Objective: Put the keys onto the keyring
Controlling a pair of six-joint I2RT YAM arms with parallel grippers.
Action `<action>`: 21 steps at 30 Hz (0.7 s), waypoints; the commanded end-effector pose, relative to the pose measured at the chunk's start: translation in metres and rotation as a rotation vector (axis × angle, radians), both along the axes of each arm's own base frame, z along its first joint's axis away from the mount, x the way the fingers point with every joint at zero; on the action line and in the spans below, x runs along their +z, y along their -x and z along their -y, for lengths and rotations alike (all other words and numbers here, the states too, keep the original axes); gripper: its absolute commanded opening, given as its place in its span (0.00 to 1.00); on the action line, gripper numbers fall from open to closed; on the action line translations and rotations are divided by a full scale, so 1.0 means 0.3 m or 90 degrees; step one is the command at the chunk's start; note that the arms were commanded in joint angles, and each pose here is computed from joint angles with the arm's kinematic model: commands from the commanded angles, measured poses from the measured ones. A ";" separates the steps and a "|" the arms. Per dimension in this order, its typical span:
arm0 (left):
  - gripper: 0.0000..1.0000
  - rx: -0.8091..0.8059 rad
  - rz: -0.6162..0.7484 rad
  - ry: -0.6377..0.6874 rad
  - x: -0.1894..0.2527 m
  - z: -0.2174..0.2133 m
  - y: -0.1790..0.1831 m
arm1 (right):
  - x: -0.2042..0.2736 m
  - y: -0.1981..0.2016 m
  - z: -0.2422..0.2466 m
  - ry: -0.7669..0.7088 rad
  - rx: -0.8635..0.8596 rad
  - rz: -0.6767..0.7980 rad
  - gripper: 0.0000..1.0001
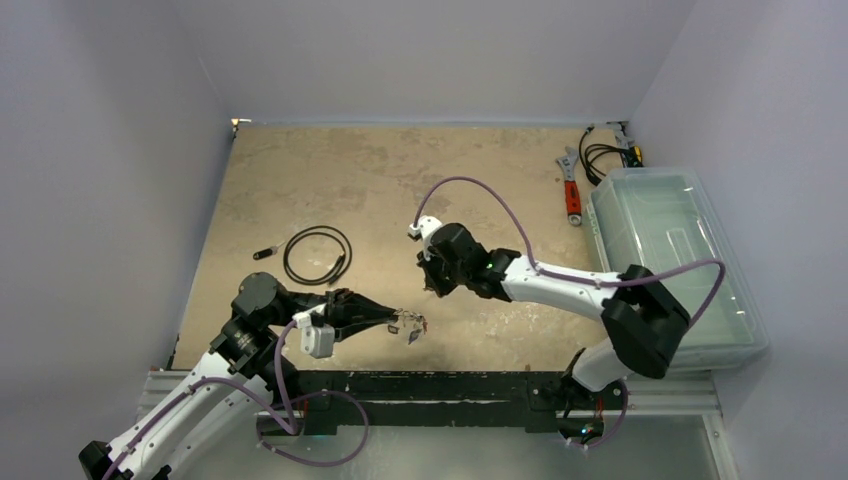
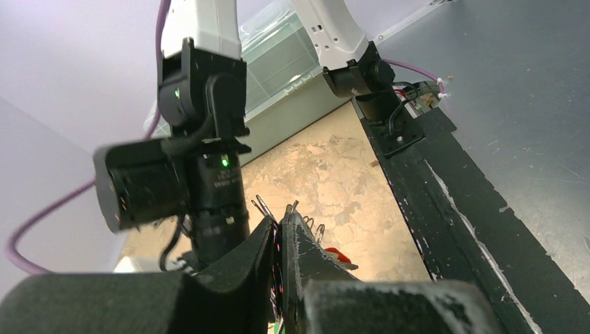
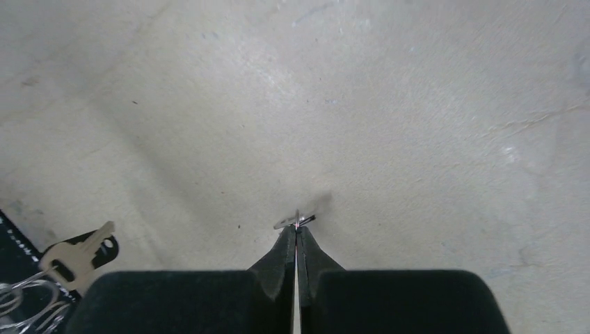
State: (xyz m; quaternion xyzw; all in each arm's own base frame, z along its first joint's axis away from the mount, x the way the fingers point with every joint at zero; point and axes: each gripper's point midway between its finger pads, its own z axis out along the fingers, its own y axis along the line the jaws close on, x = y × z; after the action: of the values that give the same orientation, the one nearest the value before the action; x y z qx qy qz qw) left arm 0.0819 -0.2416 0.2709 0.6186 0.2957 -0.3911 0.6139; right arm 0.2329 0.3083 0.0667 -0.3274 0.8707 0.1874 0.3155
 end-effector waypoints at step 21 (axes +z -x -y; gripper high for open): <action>0.00 0.048 -0.015 0.028 0.125 -0.006 -0.032 | 0.683 0.050 0.091 -0.177 0.153 0.371 0.00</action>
State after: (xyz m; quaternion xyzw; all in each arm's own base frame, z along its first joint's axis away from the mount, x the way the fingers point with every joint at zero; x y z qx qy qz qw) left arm 0.1005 -0.2416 0.2763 0.5950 0.3475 -0.3747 0.6204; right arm 0.2235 0.2785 0.2531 -0.3844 0.7147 0.2314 0.5366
